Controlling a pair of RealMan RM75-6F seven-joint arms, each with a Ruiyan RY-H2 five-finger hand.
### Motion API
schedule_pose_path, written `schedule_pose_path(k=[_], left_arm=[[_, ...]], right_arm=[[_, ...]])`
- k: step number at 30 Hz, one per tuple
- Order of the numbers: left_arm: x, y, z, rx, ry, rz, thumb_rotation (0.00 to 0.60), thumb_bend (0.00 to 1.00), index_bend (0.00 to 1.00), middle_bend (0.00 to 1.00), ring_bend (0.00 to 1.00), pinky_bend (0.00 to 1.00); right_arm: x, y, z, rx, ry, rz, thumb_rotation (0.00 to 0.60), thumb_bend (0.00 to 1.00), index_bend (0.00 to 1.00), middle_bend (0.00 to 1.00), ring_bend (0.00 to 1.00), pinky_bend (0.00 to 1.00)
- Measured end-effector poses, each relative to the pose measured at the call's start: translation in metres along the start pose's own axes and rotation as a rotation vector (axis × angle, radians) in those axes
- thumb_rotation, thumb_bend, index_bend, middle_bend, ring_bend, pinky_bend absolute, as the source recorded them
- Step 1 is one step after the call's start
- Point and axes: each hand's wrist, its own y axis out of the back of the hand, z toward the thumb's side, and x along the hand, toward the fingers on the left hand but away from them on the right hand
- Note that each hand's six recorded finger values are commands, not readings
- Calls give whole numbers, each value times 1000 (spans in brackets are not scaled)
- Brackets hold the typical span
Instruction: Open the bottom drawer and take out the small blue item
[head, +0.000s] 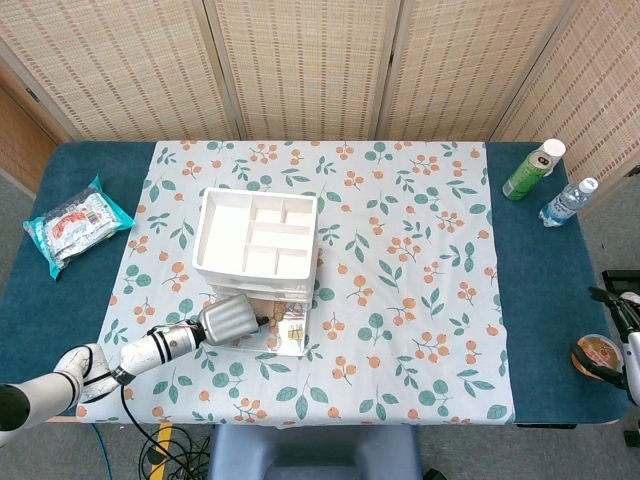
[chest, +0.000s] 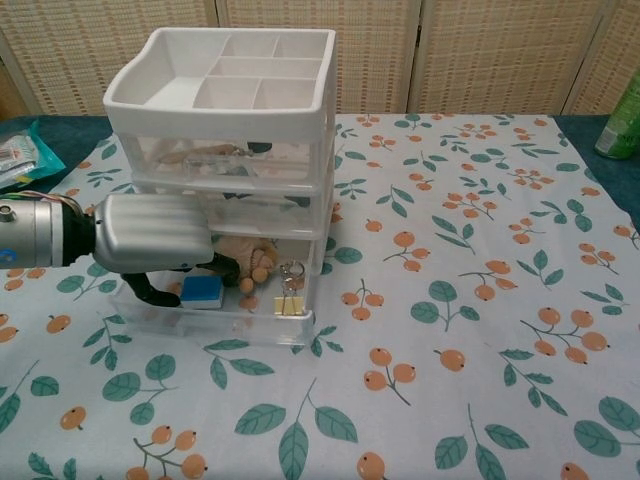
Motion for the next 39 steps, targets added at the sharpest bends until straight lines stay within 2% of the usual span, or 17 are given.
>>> schedule_pose_path(k=[10,29,39], left_arm=[[1,0,-2,-10,6,9,600,255,341,1000,1000,1000],[7,-1,1,-47,-6,20,600,255,446,1000,1000,1000],[0,6,-2,-84,15,66,600,255,462,1000,1000,1000]], right_arm=[[0,0,1,2,1,-2,600,213,181,296,330,358],[-1,1,0,3,-3,-4,600,213,181,296,331,358],[-3,1,2,0,4,-5,600,214,182,296,331,358]])
